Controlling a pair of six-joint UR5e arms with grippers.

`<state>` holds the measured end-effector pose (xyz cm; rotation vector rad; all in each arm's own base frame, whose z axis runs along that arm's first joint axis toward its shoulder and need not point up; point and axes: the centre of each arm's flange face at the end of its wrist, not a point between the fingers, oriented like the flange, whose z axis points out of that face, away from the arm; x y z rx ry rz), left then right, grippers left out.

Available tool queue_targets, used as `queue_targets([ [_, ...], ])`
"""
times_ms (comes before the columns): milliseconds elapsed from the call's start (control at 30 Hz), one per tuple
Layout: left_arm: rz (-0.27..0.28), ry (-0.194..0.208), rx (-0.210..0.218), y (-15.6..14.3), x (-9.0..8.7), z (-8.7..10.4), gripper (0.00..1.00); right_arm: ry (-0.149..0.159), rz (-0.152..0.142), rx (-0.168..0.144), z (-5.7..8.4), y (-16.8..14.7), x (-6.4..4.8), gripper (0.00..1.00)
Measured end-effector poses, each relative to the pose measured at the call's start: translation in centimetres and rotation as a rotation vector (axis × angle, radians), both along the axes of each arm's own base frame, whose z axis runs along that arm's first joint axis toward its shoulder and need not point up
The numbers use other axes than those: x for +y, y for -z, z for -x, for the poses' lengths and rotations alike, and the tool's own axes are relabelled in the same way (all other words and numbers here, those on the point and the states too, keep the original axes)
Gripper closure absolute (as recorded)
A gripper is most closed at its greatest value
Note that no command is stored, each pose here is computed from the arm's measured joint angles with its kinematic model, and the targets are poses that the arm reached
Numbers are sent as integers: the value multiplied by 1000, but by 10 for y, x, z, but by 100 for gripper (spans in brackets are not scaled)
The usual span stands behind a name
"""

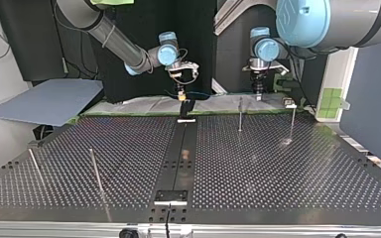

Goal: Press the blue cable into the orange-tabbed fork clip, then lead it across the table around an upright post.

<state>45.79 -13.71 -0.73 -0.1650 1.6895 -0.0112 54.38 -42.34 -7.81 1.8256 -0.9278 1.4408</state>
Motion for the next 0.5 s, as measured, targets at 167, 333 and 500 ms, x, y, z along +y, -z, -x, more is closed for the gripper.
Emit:
queue_targets([
  [167, 16, 5, -1, -2, 4, -8, 100, 0, -8, 13, -5, 4, -6, 100],
  [333, 28, 8, -6, -3, 5, -13, 100, 1, 9, 4, -14, -6, -19, 100],
  [500, 37, 14, -14, -5, 5, -18, 100, 3, 23, -6, -19, -13, -27, 100],
])
